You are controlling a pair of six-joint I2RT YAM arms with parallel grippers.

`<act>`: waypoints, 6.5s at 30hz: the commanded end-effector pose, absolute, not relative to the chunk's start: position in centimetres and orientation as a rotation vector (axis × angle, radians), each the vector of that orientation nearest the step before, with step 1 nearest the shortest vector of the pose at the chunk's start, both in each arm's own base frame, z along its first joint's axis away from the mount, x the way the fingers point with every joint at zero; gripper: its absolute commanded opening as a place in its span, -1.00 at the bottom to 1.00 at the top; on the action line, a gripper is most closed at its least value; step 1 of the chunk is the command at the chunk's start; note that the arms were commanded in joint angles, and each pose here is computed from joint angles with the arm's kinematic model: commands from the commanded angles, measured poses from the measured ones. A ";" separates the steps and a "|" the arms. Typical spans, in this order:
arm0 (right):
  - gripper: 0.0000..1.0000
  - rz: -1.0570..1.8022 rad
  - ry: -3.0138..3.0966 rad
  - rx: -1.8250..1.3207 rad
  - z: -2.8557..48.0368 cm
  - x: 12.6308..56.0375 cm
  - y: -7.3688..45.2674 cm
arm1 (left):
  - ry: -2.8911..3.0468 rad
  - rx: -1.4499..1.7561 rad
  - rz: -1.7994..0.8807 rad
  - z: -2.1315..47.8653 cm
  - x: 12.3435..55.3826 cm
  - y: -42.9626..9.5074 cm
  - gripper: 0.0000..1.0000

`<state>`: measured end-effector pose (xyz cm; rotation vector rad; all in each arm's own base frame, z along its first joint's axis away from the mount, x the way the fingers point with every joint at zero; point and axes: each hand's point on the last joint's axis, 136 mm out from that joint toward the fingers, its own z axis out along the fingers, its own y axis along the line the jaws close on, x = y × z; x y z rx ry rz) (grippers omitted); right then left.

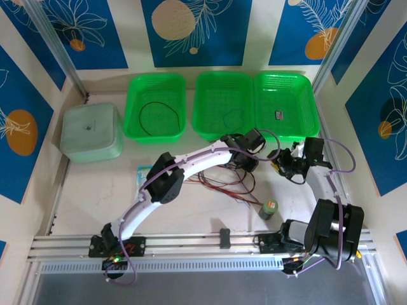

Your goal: Untangle the cables

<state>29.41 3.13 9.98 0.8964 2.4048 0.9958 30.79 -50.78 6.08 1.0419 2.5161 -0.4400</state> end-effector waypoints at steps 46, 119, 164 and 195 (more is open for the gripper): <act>0.20 0.913 1.957 0.014 23.5 29.0 9.4 | 1.923 0.544 -0.811 40.8 34.6 -45.0 -1.00; 0.03 1.386 1.627 -0.553 41.4 33.2 25.3 | 1.836 0.134 -0.801 42.8 33.2 -28.7 -1.00; -0.07 1.606 1.706 -0.682 42.1 33.2 30.2 | 1.805 0.128 -0.829 44.8 33.8 -28.0 -1.00; -0.45 1.601 1.735 -0.631 40.4 35.3 30.7 | 1.804 0.127 -0.851 45.0 33.6 -28.1 -1.00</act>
